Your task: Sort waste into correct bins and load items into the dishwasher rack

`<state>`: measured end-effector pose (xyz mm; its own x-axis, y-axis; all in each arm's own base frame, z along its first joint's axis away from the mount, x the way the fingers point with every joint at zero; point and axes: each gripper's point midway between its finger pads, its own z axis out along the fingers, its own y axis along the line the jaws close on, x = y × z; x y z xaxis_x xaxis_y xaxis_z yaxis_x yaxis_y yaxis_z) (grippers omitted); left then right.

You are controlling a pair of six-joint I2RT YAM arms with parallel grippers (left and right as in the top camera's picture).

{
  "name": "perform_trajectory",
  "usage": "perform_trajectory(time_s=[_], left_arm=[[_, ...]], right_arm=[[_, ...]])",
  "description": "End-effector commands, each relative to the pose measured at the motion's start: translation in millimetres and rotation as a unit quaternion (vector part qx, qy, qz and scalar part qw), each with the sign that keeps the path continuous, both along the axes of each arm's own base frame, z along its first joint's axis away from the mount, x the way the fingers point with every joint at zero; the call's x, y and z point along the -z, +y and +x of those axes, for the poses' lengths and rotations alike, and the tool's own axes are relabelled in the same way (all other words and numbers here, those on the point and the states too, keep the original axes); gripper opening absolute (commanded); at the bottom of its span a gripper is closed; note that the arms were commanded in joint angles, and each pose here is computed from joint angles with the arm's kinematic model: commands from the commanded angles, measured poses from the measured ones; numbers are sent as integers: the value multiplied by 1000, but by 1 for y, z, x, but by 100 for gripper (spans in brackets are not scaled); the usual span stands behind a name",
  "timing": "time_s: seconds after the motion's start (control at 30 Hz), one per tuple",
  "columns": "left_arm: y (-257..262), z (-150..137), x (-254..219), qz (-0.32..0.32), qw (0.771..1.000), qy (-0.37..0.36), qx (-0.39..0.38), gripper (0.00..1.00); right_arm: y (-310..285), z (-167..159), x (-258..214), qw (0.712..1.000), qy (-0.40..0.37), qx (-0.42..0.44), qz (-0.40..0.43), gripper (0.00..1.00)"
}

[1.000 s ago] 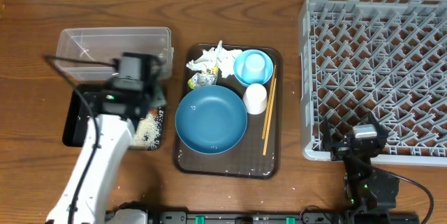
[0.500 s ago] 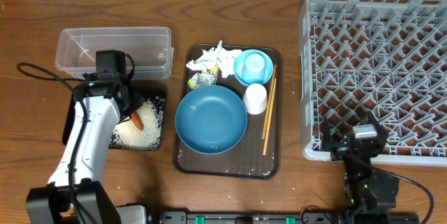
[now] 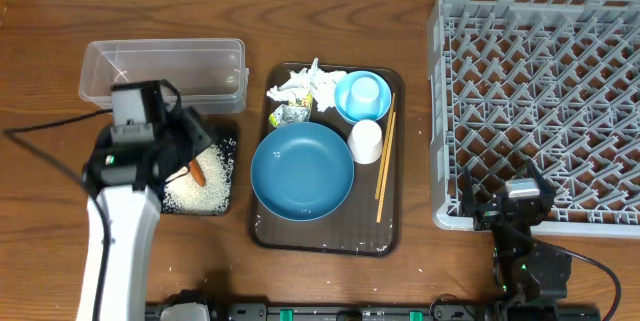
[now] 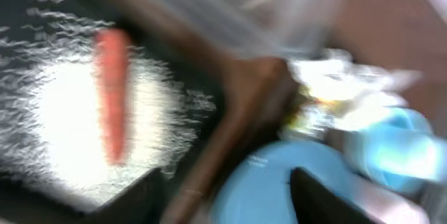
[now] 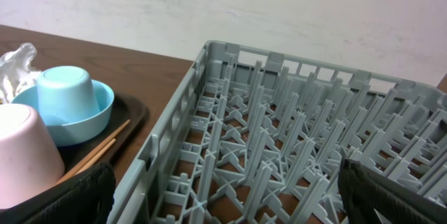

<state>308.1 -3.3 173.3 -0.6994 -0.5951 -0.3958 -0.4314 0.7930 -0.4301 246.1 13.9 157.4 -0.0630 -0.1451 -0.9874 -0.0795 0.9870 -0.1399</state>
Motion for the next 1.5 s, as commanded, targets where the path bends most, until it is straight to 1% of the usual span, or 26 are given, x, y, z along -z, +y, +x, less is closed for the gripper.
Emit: perform_trajectory(time_s=[0.0,0.13,0.3,0.4,0.57,0.6,0.63,0.67,0.8,0.97,1.1,1.23,1.4,1.47], left_arm=[[-40,-3,-24,-65,994,-33,77,66],[-54,-6,-24,-71,993,-30,94,79],[-69,-10,-18,-98,992,-4,81,81],[-77,-19,-12,-114,991,25,71,81],[-92,-37,-2,-112,987,66,95,82],[-95,-40,-1,-112,986,72,100,83],[-97,-43,0,-111,985,77,103,88],[-98,-45,1,-111,985,81,106,89],[-98,-45,1,-111,985,82,106,92],[-105,-59,4,-128,979,110,117,93],[-116,-68,4,-124,973,113,161,93],[-131,-77,4,-128,966,122,189,93],[-147,-80,0,-165,964,138,156,93],[-154,-82,-3,-180,960,142,160,93]], right_arm=[[2,0,1,1000,2,-2,-6,99],[2,0,1,1000,2,-2,-6,99],[2,0,1,1000,2,-2,-6,99],[2,0,1,1000,2,-2,-6,99],[2,0,1,1000,2,-2,-6,99],[2,0,1,1000,2,-2,-6,99],[2,0,1,1000,2,-2,-6,99],[2,0,1,1000,2,-2,-6,99],[2,0,1,1000,2,-2,-6,99],[2,0,1,1000,2,-2,-6,99],[2,0,1,1000,2,-2,-6,99],[2,0,1,1000,2,-2,-6,99],[2,0,1,1000,2,-2,-6,99],[2,0,1,1000,2,-2,-6,99]])
